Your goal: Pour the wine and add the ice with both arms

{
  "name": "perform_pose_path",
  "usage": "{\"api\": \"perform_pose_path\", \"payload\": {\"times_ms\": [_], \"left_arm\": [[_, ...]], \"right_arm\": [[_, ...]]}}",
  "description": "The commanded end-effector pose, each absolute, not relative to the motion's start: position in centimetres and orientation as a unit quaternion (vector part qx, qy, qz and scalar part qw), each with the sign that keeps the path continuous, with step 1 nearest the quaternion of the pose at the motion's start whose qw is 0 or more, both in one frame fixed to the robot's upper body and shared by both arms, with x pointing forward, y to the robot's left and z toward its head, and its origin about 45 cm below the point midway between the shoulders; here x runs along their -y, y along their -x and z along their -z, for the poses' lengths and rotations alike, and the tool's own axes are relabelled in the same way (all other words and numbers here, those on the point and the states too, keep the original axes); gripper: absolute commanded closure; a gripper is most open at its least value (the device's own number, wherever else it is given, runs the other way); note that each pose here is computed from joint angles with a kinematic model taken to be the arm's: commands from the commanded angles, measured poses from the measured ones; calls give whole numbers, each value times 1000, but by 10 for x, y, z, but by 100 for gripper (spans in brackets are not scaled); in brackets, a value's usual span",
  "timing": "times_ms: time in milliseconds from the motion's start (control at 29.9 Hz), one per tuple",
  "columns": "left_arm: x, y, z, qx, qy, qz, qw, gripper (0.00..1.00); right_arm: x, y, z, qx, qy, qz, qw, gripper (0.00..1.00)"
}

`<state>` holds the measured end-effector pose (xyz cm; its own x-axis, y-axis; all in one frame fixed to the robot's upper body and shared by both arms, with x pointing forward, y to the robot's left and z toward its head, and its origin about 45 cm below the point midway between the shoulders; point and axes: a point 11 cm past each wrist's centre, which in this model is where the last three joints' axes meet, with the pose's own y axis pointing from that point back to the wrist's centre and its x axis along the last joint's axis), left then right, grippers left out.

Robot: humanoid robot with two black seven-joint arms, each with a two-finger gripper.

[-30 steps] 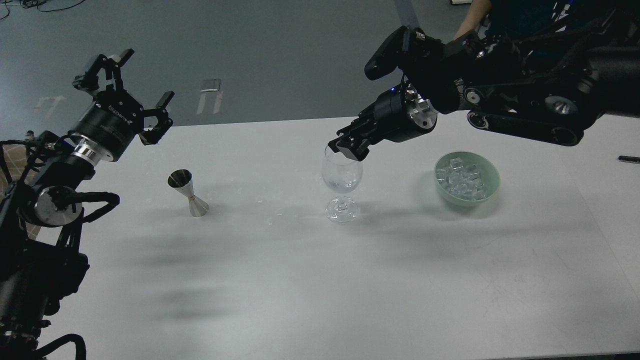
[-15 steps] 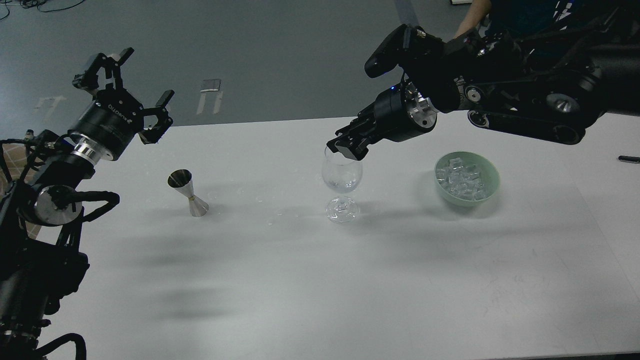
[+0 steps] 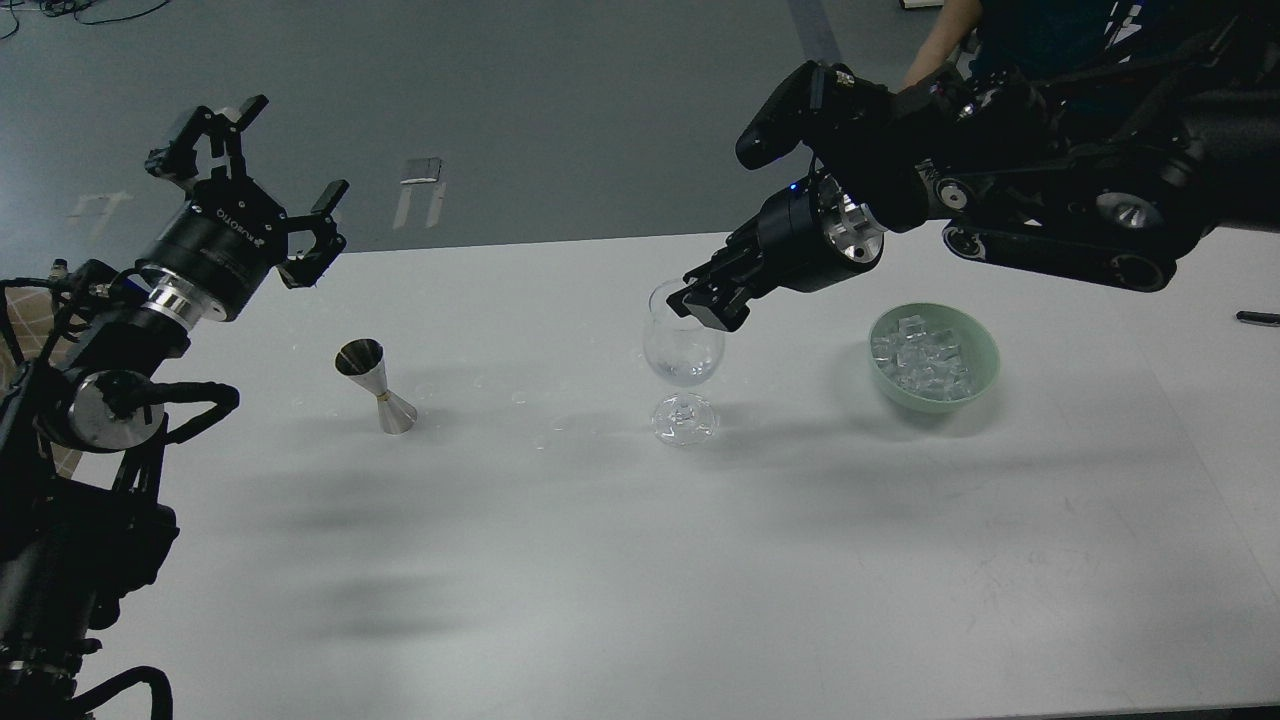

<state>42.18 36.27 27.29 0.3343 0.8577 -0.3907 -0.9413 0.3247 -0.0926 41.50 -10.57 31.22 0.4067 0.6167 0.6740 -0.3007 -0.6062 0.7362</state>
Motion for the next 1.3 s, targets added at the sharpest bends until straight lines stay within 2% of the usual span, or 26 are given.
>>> {"api": "perform_pose_path", "payload": {"times_ms": [0,33,100,167,267,435,501,602,635,869,1070,1270], "left_arm": [[-363,-422,-273,-137,153,-561,802,3],[-363,-422,-273,-137,153,-561,802,3],[-363,-422,-273,-137,153,-561,802,3],[-363,-422,-273,-137,153,-561,802,3],[-363,-422,-273,-136,153,-561,802,3],[-363,-422,-274,-135,153,-561,802,3],[-363,-422,-274,-135,153,-560,803,3],[-363,-423,-277,-133,154,-560,803,3],[-363,-425,-280,-130,155,-559,804,3],[-375,-432,-299,-107,146,-566,804,3],[-380,-441,-298,-112,145,-574,798,3],[-386,-454,-295,-129,151,-586,785,3]], "right_arm": [[105,-416,-312,-105,-722,-533,429,62],[105,-416,-312,-105,-722,-533,429,59],[105,-416,-313,-104,-721,-534,428,45],[105,-415,-313,-104,-722,-534,428,44],[104,-415,-313,-104,-722,-535,427,37],[104,-418,-317,-98,-721,-537,427,35],[101,-420,-324,-84,-727,-536,421,30],[97,-433,-351,-23,-749,-525,403,11],[96,-441,-366,15,-765,-516,385,0],[128,-478,-433,198,-831,-441,275,0],[158,-499,-433,342,-887,-288,115,0],[181,-513,-388,437,-892,-113,-36,0]]}}
